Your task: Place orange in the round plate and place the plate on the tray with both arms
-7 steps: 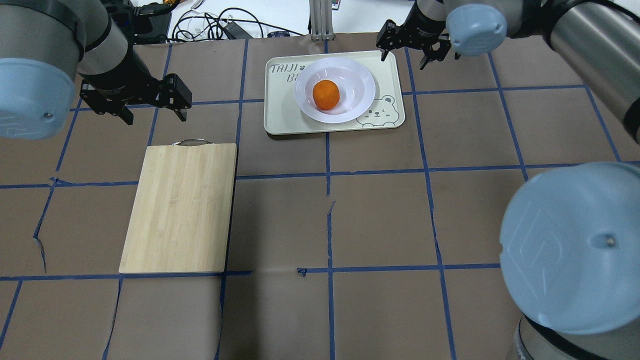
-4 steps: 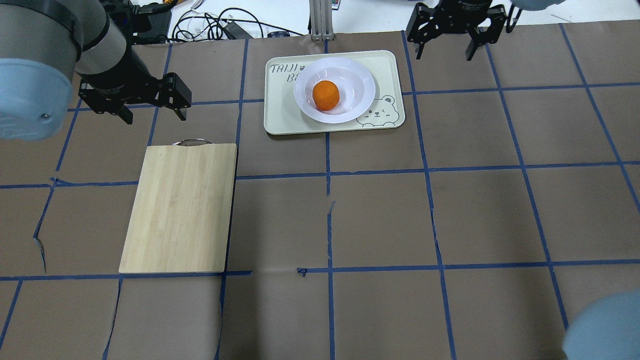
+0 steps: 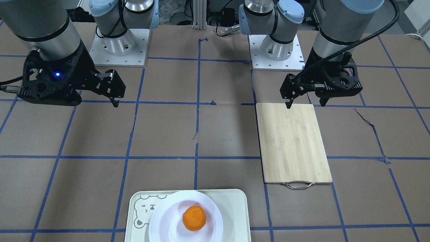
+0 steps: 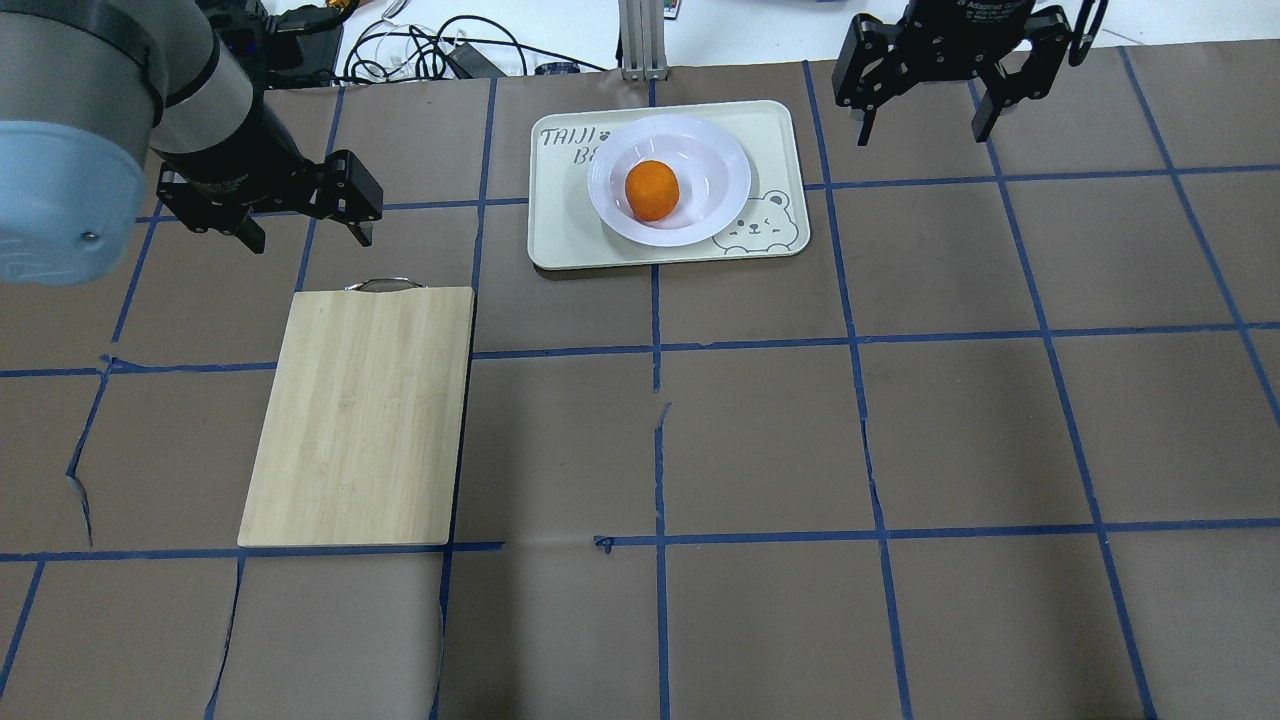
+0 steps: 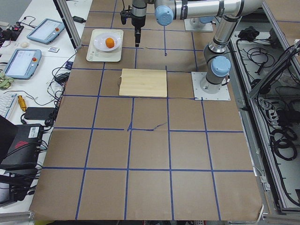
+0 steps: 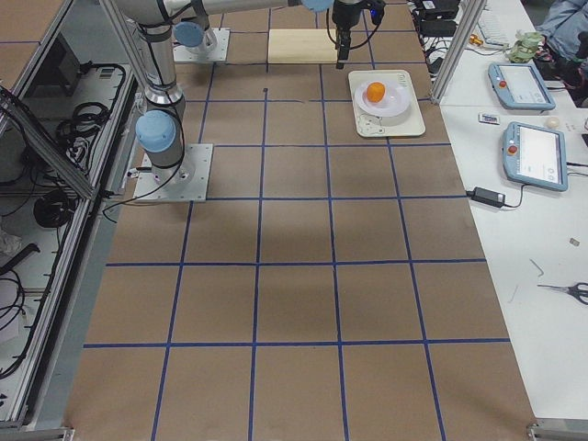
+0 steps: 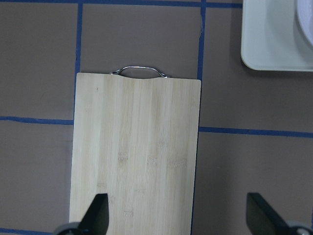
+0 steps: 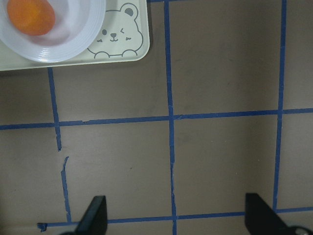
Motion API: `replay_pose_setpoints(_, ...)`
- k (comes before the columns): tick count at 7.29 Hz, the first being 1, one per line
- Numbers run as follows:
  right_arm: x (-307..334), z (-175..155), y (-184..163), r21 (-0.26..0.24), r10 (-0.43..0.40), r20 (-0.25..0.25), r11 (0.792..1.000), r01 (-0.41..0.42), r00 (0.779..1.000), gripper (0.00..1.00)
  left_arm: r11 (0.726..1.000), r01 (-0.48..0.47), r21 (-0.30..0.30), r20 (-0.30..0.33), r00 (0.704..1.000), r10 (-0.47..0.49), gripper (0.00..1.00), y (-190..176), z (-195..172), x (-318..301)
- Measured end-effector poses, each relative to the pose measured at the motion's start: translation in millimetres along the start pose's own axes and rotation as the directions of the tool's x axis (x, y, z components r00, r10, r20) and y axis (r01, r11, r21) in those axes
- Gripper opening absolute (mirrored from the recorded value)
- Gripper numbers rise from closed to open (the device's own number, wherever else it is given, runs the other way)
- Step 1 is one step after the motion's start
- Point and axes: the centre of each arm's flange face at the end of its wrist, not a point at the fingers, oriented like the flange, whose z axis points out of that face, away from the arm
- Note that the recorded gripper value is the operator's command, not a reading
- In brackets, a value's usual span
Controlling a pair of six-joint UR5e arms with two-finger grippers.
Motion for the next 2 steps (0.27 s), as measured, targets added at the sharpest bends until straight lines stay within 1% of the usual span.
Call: replay_pose_setpoints(2,-3.3,0.4,1.9,0.0,0.004,-0.002,1.0,-0.004,1.0,1.0,1.0,-0.001,-0.001,0.001,1.0,0.001,1.0,0.7,0.7,-0.1)
